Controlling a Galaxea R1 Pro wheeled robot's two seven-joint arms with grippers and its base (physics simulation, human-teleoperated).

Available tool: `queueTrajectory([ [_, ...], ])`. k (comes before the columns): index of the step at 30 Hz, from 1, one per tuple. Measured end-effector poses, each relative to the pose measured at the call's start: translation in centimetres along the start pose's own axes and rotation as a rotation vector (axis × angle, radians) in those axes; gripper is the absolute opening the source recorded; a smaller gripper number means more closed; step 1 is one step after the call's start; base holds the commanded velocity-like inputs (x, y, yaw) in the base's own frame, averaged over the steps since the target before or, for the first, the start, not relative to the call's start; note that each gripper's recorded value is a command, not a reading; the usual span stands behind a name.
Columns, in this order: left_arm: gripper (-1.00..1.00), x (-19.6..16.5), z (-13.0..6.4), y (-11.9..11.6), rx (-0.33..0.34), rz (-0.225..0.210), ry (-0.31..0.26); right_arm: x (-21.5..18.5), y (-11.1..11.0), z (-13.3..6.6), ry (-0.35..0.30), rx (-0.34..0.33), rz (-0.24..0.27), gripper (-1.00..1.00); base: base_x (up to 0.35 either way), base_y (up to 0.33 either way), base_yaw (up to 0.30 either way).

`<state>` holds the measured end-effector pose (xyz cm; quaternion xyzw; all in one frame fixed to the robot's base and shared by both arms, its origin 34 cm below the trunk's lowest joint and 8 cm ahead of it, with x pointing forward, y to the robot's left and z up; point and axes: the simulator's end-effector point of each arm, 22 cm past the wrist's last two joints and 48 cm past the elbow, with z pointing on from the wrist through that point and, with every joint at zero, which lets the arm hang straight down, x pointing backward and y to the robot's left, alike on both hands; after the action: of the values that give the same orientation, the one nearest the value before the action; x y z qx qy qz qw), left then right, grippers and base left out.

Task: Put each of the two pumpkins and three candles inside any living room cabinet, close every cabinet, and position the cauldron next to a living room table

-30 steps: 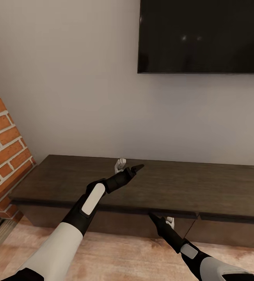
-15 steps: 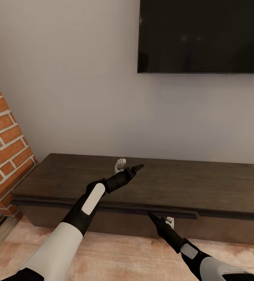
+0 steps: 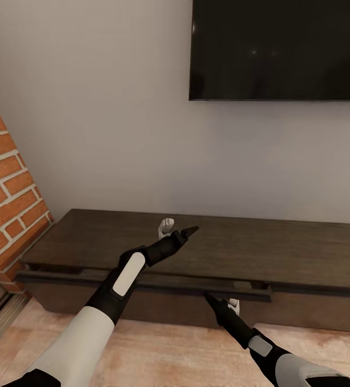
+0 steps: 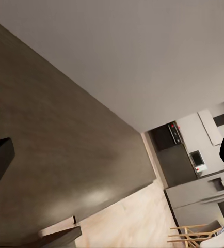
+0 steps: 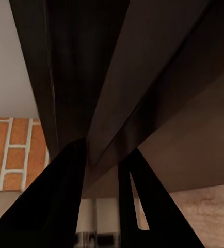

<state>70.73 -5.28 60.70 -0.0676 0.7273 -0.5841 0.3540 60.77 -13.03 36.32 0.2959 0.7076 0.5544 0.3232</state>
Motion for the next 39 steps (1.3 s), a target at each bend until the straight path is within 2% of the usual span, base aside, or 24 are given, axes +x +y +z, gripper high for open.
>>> queueTrajectory([
  [20,1.00,0.04,0.01,0.02,-0.001,0.000,0.001,0.30,0.05,0.10,0.008,-0.001,-0.002,-1.00,-0.107,0.000,0.000],
  [32,1.00,0.05,0.01,0.07,-0.001,0.000,0.000,0.66,0.12,0.26,0.012,-0.002,0.002,-1.00,-0.192,0.000,0.000],
  [39,1.00,0.01,0.00,0.03,-0.001,0.000,-0.001,0.72,0.15,0.25,0.016,-0.003,0.000,-1.00,-0.037,0.000,0.000],
])
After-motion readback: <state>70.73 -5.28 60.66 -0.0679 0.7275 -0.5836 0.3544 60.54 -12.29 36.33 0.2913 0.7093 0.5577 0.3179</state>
